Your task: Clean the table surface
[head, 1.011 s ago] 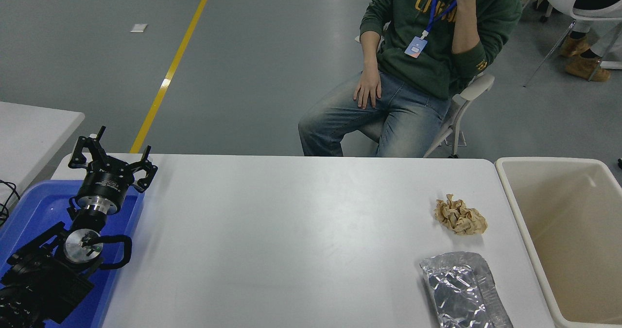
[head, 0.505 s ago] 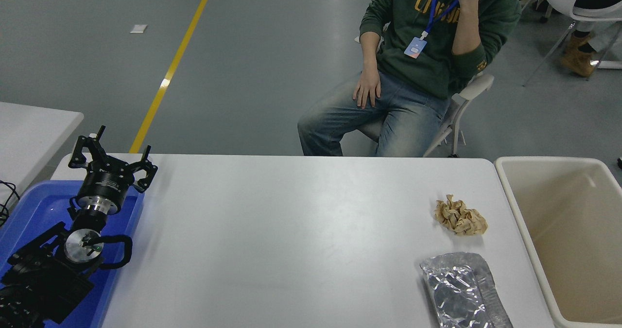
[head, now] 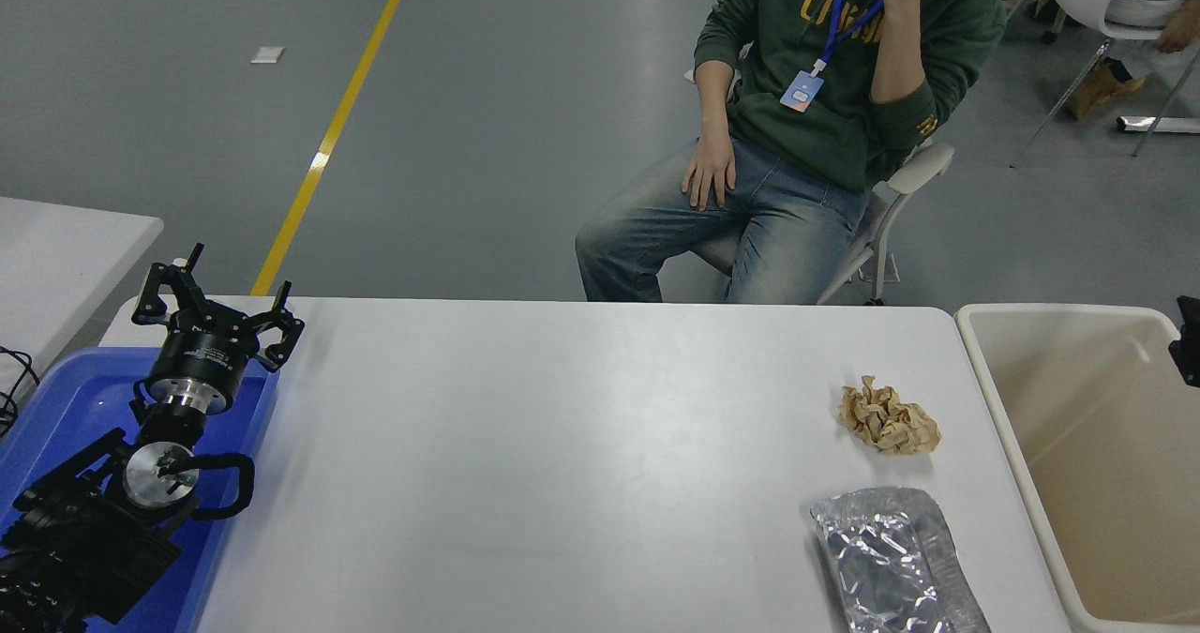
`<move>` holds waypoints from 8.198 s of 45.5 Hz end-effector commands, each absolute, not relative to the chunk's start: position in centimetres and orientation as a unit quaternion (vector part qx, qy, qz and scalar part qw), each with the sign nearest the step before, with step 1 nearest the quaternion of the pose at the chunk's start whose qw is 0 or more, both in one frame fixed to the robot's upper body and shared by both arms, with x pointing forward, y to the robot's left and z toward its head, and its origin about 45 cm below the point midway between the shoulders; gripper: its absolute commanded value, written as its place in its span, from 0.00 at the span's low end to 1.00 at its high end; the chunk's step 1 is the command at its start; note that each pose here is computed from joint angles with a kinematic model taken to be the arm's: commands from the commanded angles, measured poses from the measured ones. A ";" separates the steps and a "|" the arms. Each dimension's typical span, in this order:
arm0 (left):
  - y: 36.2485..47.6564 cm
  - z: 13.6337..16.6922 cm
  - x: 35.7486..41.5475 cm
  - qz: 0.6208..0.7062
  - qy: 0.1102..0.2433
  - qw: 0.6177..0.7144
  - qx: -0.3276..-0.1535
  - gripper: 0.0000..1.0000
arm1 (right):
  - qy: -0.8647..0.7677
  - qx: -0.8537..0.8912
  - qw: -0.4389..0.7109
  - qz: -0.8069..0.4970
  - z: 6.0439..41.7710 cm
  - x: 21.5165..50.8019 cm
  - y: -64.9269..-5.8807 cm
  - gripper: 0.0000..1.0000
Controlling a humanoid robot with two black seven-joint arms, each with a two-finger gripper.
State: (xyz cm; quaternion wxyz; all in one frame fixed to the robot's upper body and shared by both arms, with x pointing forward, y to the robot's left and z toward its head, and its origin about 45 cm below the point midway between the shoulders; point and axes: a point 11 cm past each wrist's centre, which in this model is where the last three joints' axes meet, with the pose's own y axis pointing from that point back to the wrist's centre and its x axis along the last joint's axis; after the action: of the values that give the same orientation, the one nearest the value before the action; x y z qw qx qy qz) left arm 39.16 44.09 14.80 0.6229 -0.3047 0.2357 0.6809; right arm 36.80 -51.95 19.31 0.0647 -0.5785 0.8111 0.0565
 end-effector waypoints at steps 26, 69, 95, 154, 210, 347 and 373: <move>44.1 14.80 39.16 0.681 0.236 0.623 -0.305 1.00 | 0.720 -0.642 0.203 0.165 16.6 40.2 -38.6 1.00; 44.1 14.82 39.18 0.680 0.236 0.623 -0.305 1.00 | 0.719 -0.642 0.213 0.158 17.2 39.9 -38.8 1.00; 44.1 14.80 39.16 0.681 0.236 0.623 -0.305 1.00 | 0.657 -0.743 0.046 0.115 20.2 35.1 -41.2 1.00; 44.1 14.80 39.16 0.681 0.236 0.623 -0.304 1.00 | 0.275 -0.837 -0.409 -0.239 18.8 24.3 -42.1 0.99; 44.1 14.80 39.16 0.681 0.236 0.623 -0.305 1.00 | 0.249 -0.764 -0.471 -0.364 9.4 19.7 -40.6 0.99; 44.1 14.80 39.16 0.681 0.236 0.623 -0.305 1.00 | 0.260 -0.696 -0.490 -0.455 17.8 19.1 -46.5 0.00; 44.1 14.80 39.16 0.681 0.236 0.623 -0.305 1.00 | 0.309 -0.710 -0.479 -0.412 24.8 23.6 -49.3 0.00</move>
State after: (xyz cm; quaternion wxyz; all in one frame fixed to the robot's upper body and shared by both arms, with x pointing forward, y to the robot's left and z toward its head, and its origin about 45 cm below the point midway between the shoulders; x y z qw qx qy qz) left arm 39.17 44.08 14.81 0.6229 -0.3049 0.2358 0.6807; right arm 21.62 -48.40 21.78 -0.4905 -0.6977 0.2780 -0.4419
